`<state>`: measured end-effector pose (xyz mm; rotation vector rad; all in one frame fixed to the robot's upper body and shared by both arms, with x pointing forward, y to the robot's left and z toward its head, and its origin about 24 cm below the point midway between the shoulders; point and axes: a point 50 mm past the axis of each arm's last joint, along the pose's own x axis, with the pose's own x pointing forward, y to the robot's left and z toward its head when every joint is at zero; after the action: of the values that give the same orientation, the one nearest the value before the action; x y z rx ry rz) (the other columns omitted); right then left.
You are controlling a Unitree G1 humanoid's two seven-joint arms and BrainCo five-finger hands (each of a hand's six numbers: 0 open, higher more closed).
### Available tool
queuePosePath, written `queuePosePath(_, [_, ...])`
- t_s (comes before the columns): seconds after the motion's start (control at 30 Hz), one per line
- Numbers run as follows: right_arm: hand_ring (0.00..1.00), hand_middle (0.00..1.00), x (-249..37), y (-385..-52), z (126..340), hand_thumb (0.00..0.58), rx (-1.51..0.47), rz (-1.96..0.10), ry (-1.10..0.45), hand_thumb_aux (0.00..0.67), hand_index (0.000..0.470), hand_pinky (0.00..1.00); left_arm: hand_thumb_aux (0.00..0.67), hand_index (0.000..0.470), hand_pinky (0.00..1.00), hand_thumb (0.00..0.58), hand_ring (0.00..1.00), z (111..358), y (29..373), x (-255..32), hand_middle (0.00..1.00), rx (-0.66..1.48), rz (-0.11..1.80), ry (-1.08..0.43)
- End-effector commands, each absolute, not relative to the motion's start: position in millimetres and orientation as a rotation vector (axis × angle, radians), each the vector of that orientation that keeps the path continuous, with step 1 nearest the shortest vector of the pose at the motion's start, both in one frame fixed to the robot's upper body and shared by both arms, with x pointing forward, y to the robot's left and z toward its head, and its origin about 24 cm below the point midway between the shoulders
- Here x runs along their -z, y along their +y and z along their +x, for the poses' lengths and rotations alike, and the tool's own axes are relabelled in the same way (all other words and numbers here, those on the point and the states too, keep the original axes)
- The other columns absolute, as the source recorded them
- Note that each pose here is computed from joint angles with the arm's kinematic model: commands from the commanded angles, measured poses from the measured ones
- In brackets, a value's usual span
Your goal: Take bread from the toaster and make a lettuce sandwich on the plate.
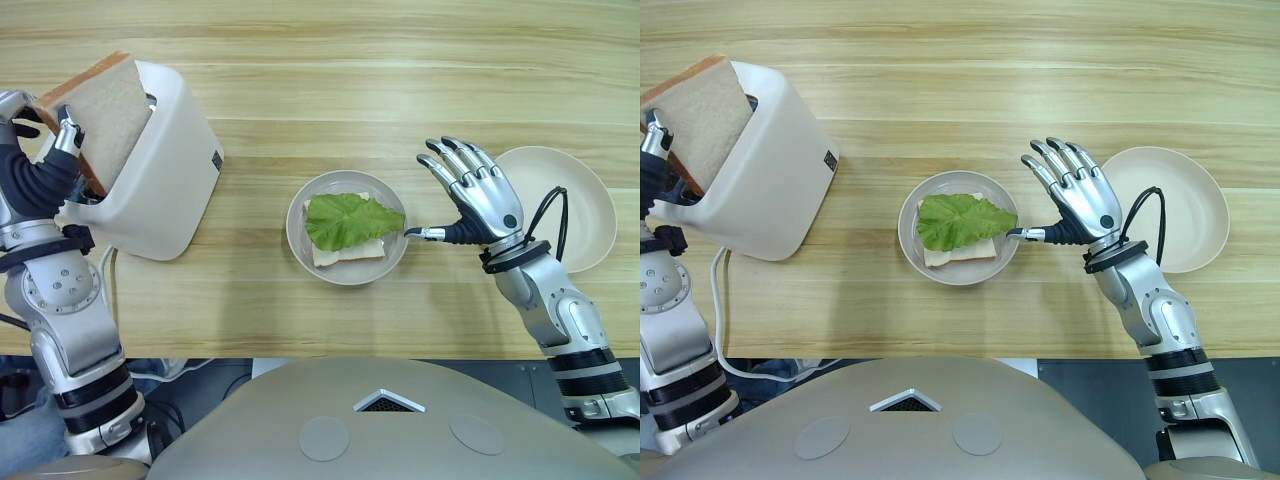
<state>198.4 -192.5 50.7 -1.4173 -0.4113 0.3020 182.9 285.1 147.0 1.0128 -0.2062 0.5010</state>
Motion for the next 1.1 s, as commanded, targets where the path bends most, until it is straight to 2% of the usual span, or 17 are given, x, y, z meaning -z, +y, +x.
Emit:
queuePosePath(0.03, [0.0,0.0,-50.9,-192.8,200.1,0.0,-0.283,-1.4,-0.404,0.0,0.0,0.0,0.67,0.47,1.0,0.58,1.0,199.9,286.1,-158.5,1.0,-0.53,0.916,-0.283])
queuePosePath(0.23, [0.0,0.0,-51.2,-194.7,202.6,0.0,-0.246,-1.381,-0.394,0.0,0.0,0.0,0.67,0.47,1.0,0.58,1.0,205.2,283.0,-190.2,1.0,-0.603,0.817,-0.429])
queuePosePath(0.4, [0.0,0.0,-52.5,-195.3,204.5,0.0,-0.225,-1.376,-0.393,0.0,0.0,0.0,0.67,0.47,1.0,0.58,1.0,202.7,277.7,-203.1,1.0,-0.609,0.73,-0.484])
queuePosePath(0.53, [0.0,0.0,-62.6,-200.9,208.1,0.0,-0.139,-1.343,-0.399,0.0,0.0,0.0,0.67,0.47,1.0,0.58,1.0,201.9,250.4,-206.7,1.0,-0.48,0.542,-0.486])
queuePosePath(0.63, [0.0,0.0,-73.7,-203.6,210.8,0.0,-0.07,-1.29,-0.419,0.0,0.0,0.0,0.67,0.47,1.0,0.58,1.0,205.6,206.0,-185.2,1.0,-0.256,0.311,-0.372])
queuePosePath(0.83, [0.0,0.0,-91.5,-203.9,211.9,0.0,-0.001,-1.224,-0.484,0.0,0.0,0.0,0.67,0.47,1.0,0.58,1.0,209.5,123.3,-109.3,1.0,0.07,-0.019,0.018])
queuePosePath(0.93, [0.0,0.0,-88.6,-198.1,210.1,0.0,-0.053,-1.218,-0.497,0.0,0.0,0.0,0.67,0.47,1.0,0.58,1.0,209.1,104.3,-81.0,1.0,0.115,-0.056,0.146])
queuePosePath(1.03, [0.0,0.0,-81.0,-185.8,206.3,0.0,-0.162,-1.257,-0.525,0.0,0.0,0.0,0.67,0.47,1.0,0.58,1.0,206.2,95.5,-42.9,1.0,0.108,-0.051,0.304])
queuePosePath(1.1, [0.0,0.0,-77.4,-177.8,203.8,0.0,-0.224,-1.267,-0.546,0.0,0.0,0.0,0.67,0.47,1.0,0.58,1.0,202.8,92.6,-27.0,1.0,0.105,-0.034,0.359])
